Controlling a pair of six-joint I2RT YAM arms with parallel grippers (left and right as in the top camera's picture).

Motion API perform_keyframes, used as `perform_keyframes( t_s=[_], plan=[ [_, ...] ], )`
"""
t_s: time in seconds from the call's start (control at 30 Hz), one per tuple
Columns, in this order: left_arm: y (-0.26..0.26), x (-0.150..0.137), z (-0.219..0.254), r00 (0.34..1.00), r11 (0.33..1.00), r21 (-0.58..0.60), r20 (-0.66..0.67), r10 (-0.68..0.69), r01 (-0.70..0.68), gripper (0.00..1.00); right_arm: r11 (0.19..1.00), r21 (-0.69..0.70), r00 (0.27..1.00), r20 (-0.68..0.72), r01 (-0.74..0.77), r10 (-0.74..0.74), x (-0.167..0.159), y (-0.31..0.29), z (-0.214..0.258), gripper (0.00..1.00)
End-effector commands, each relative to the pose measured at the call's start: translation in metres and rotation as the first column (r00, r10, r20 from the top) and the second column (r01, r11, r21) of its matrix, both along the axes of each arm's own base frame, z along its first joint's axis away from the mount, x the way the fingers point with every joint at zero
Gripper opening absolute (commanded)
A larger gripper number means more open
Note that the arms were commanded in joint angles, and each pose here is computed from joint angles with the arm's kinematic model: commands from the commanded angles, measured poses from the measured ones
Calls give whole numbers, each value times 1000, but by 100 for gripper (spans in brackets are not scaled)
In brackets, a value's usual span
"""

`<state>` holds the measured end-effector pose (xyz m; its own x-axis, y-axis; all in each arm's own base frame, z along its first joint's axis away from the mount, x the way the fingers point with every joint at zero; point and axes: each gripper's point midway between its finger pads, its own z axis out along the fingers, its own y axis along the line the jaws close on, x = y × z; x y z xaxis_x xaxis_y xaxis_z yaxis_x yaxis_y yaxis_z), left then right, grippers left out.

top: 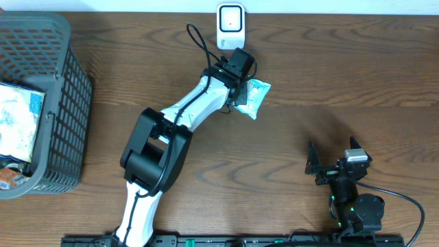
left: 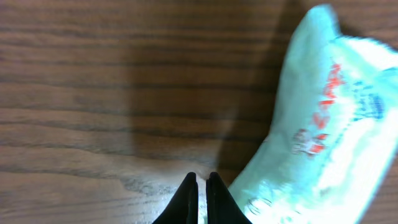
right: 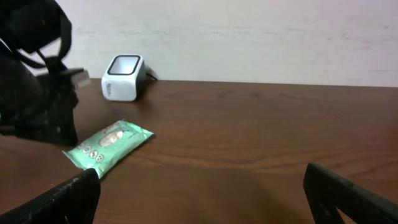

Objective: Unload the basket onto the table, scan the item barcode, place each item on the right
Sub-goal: 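Lower the wipes pack onto the table before the scanner and release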

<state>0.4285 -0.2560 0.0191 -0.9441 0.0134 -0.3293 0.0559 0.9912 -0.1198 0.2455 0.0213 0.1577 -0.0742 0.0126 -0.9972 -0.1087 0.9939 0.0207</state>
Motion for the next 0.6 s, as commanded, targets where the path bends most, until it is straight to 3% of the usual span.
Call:
perform_keyframes(
  t_s=[0.0, 0.3, 0.57],
  plan=[
    [4, -9, -23, 999, 1000, 30, -51, 6, -4, 8, 1000, 7, 1000, -1, -14, 14, -1, 3, -1, 99],
    [-15, -21, -21, 993, 996, -79, -110, -41, 32, 7, 1000, 7, 1000, -1, -14, 14, -1, 3, -1, 99],
    [-16, -20, -17, 994, 996, -85, -103, -42, 33, 8, 1000, 7, 1000, -1, -14, 14, -1, 3, -1, 99]
  ],
)
